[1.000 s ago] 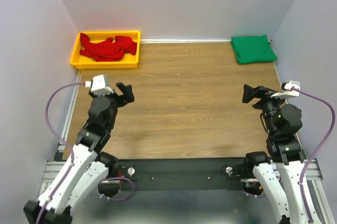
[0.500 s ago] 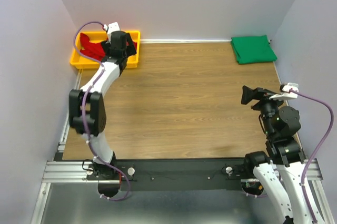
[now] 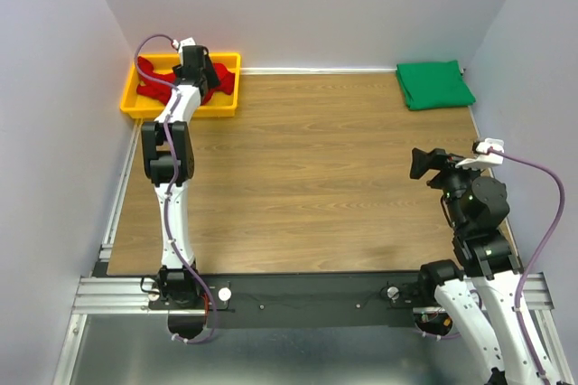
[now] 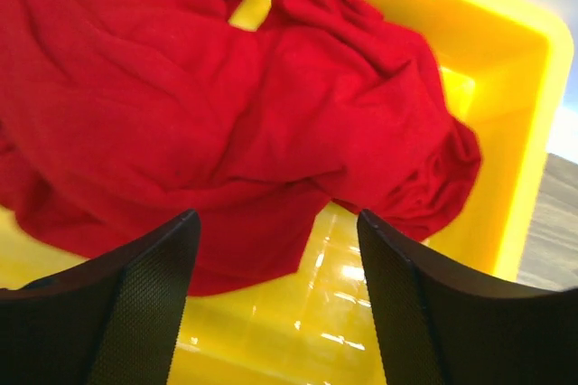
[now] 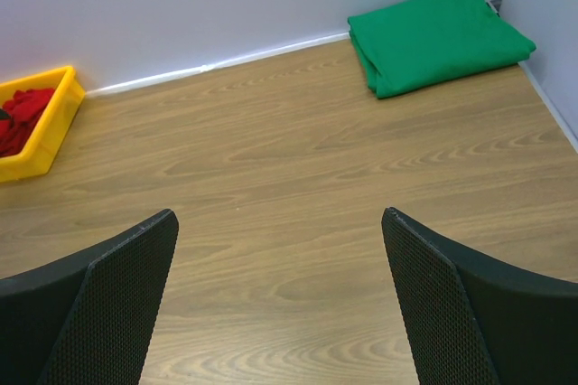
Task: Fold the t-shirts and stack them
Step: Grab the tshirt from the pile
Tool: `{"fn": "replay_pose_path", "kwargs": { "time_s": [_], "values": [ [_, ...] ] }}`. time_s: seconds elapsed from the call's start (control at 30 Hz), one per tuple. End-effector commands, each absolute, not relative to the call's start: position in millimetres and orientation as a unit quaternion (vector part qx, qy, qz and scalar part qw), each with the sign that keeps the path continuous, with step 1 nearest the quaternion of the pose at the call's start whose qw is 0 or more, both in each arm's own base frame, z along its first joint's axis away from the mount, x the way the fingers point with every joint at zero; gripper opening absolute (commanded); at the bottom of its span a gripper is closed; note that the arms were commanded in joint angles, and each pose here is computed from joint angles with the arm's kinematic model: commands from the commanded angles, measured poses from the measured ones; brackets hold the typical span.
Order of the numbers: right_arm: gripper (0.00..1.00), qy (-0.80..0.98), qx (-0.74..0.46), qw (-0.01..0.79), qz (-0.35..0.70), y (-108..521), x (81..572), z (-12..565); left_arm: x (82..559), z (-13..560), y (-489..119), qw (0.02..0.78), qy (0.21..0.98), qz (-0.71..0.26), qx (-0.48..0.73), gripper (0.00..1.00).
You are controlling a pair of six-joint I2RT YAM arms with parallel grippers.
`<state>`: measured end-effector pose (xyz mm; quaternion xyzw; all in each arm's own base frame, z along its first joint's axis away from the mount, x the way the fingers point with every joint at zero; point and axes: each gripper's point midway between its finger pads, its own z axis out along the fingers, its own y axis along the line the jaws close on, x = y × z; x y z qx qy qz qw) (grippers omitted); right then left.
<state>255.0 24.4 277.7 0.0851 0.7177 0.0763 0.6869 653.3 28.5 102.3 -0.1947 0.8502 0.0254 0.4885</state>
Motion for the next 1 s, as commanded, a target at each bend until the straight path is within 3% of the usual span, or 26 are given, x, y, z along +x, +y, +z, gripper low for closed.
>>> {"fn": "replay_pose_path", "kwargs": {
  "time_s": [0.0, 0.1, 0.17, 0.3, 0.37, 0.4, 0.53, 0.8, 0.97],
  "values": [
    [1.00, 0.735, 0.077, 0.671, 0.065, 24.7, 257.9, 262.8, 661.9, 72.5, 28.9, 0.464, 0.861, -0.056, -0.201, 0.66],
    [1.00, 0.737, 0.075, 0.668, 0.065, 25.6, 258.7, 260.6, 662.5, 55.6, 31.7, 0.440, 0.860, -0.126, -0.228, 0.57],
    [1.00, 0.740, 0.073, 0.666, 0.066, 26.9, 259.9, 259.1, 658.0, 40.2, 28.0, 0.419, 0.864, -0.160, -0.229, 0.57],
    [1.00, 0.742, 0.073, 0.663, 0.064, 26.4, 260.7, 257.2, 655.7, 28.6, 21.9, 0.410, 0.866, -0.179, -0.221, 0.47],
    [1.00, 0.743, 0.072, 0.662, 0.064, 27.1, 260.9, 256.1, 654.6, 35.5, 17.7, 0.417, 0.861, -0.197, -0.214, 0.23],
    [1.00, 0.745, 0.072, 0.660, 0.063, 27.0, 261.6, 255.0, 655.6, 40.0, 18.2, 0.427, 0.856, -0.204, -0.210, 0.16],
    [1.00, 0.746, 0.070, 0.659, 0.065, 27.9, 261.9, 254.3, 665.7, 90.1, 23.0, 0.483, 0.830, -0.208, -0.183, 0.01],
    [1.00, 0.743, 0.069, 0.662, 0.066, 28.2, 260.8, 256.8, 659.4, 281.1, 21.0, 0.632, 0.732, -0.225, -0.116, 0.00],
    [1.00, 0.739, 0.067, 0.666, 0.069, 28.6, 259.2, 260.1, 616.9, 410.6, -29.3, 0.685, 0.661, -0.296, -0.075, 0.00]
  ]
}}
